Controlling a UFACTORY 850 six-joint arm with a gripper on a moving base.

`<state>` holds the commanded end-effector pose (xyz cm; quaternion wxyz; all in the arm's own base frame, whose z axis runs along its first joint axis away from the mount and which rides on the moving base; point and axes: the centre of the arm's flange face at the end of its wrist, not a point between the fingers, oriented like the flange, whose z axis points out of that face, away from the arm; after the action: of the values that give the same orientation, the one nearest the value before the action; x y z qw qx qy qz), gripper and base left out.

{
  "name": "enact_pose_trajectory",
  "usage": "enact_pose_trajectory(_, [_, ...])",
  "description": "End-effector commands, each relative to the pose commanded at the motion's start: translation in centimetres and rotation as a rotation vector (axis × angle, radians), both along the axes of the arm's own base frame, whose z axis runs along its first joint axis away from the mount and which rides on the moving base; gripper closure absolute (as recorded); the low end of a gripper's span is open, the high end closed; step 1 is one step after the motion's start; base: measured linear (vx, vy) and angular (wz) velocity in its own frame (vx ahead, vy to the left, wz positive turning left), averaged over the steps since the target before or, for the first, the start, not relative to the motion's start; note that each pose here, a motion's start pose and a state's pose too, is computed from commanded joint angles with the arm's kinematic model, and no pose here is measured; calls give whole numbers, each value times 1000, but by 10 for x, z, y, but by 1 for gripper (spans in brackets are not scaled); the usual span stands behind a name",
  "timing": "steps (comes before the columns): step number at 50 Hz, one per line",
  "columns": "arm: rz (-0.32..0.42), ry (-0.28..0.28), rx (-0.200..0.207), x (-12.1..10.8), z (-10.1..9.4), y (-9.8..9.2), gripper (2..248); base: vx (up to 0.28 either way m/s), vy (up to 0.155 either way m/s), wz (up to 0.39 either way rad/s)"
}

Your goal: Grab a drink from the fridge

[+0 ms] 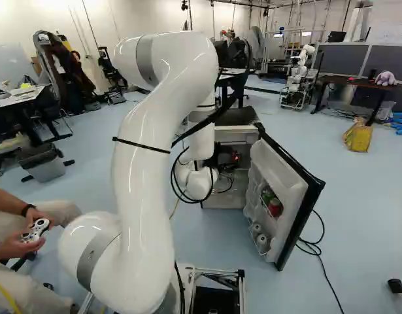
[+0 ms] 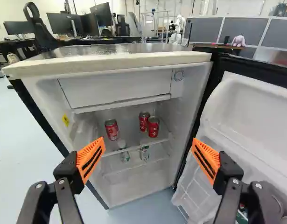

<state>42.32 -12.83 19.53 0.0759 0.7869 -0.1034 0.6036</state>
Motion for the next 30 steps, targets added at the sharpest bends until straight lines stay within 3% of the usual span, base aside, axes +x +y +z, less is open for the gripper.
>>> enact_pose_trajectory(30, [5, 38, 12, 13, -38, -2, 3, 0, 0, 0])
